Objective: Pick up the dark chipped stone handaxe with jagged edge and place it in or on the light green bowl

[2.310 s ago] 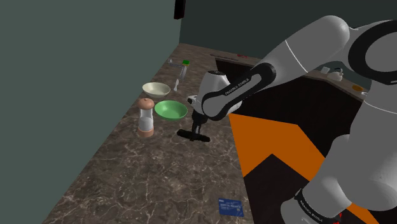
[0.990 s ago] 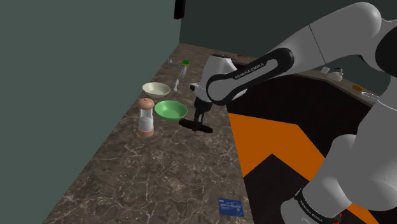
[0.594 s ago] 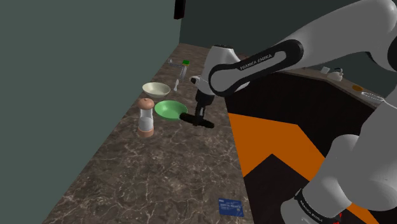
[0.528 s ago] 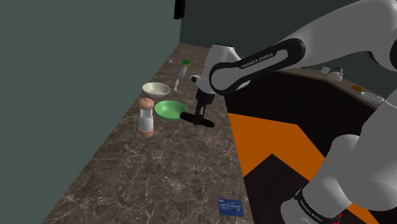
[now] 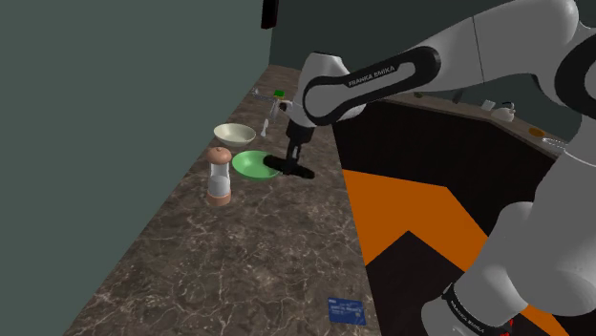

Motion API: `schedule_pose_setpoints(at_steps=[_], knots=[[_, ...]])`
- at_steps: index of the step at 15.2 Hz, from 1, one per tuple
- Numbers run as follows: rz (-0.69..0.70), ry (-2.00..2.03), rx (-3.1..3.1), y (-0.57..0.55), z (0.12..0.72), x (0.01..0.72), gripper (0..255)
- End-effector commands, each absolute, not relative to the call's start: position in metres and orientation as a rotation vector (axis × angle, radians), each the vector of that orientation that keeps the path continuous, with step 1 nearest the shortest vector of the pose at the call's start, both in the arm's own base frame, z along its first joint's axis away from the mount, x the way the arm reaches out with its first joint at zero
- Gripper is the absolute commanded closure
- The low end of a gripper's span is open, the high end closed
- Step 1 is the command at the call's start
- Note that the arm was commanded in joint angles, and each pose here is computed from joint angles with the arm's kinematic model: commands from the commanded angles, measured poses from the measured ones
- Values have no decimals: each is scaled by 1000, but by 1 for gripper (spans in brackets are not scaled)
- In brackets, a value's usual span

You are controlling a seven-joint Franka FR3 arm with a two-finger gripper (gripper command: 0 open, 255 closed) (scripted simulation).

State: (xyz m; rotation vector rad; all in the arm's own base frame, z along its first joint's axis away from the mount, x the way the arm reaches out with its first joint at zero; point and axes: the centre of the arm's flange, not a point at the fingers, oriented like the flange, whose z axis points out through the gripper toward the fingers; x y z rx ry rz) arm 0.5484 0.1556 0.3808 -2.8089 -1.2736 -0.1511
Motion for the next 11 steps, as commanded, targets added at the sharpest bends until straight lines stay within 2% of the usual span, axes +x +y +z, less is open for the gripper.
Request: schedule_pose_setpoints(at_steps=[1,11], knots=[[-151,-1274,-2809,155,381,573,255],[-151,-1274,-2809,150,381,705,255]])
